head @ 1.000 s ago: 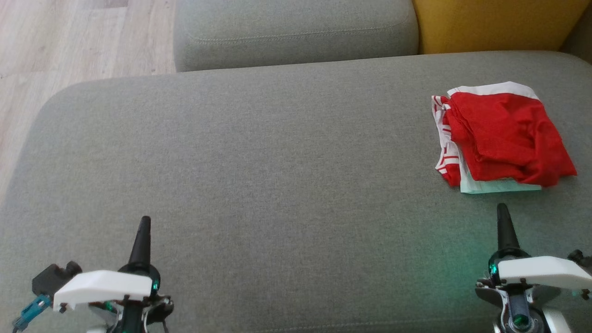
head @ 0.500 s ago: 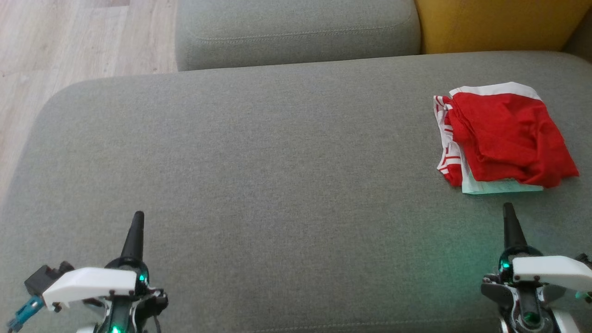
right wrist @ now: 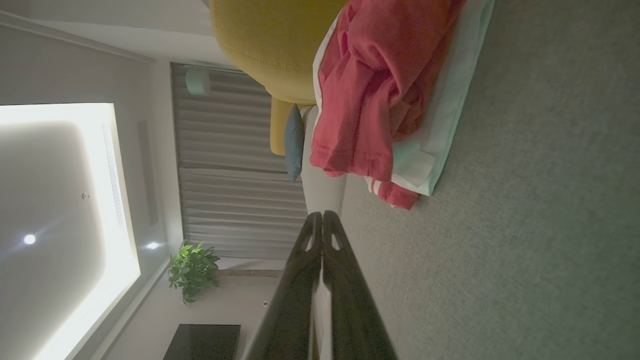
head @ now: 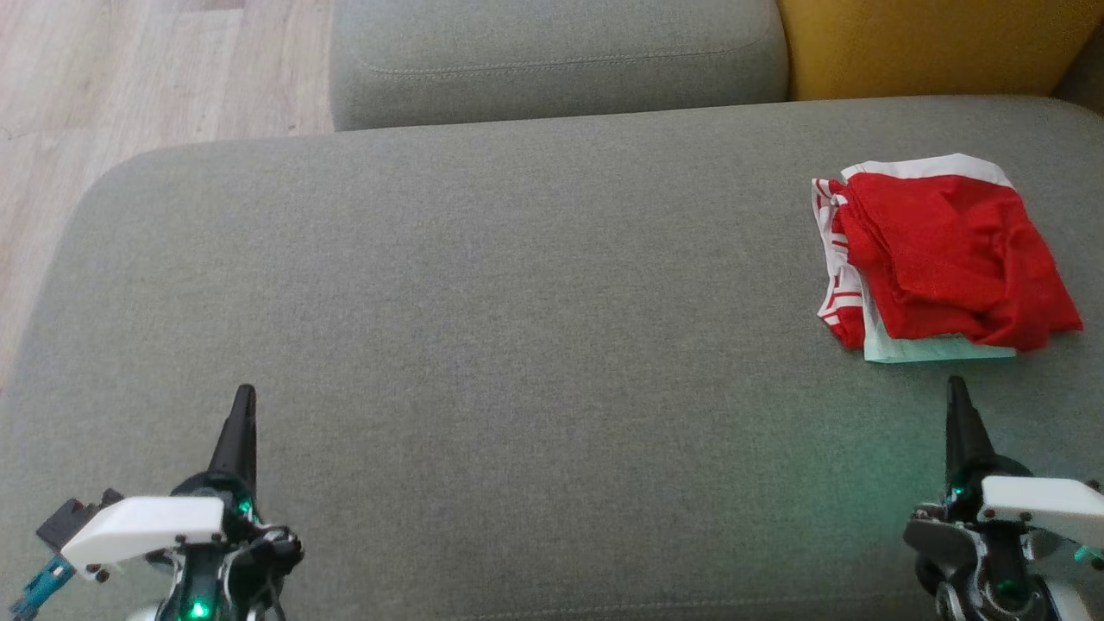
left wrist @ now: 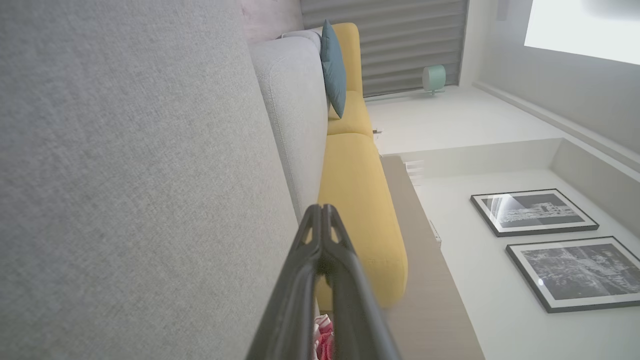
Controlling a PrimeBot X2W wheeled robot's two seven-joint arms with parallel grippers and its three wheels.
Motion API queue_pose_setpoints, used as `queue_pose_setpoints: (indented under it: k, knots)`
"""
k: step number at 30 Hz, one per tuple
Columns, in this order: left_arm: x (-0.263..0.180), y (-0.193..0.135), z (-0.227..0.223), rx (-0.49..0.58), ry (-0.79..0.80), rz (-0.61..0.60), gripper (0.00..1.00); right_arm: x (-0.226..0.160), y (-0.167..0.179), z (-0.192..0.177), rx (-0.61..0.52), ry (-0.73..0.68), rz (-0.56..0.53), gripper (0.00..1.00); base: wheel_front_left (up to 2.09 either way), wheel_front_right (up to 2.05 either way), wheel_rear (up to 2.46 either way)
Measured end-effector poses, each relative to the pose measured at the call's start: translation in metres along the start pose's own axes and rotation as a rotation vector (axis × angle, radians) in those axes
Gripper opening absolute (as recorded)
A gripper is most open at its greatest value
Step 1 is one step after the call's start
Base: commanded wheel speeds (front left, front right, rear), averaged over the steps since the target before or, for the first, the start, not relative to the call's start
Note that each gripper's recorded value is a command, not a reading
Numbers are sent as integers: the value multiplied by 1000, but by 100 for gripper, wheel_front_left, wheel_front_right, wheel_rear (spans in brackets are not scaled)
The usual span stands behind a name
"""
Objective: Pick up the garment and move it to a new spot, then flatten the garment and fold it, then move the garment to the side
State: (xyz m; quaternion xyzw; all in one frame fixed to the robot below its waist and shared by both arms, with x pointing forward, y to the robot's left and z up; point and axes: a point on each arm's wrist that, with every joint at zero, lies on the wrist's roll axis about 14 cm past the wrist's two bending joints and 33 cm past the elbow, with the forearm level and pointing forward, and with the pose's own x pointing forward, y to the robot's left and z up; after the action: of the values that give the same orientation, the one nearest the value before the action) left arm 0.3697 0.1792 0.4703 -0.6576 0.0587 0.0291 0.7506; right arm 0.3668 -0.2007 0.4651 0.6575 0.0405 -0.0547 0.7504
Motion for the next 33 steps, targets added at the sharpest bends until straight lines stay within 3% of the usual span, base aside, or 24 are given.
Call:
queue_pose_setpoints:
  k: [13, 33]
  knots:
    - [3, -7, 8, -140, -10, -34, 0, 5, 10, 4, 141, 1, 35, 0, 0, 0, 0]
    - [3, -7, 9, -142, -9, -34, 0, 5, 10, 5, 146, -1, 36, 0, 0, 0, 0]
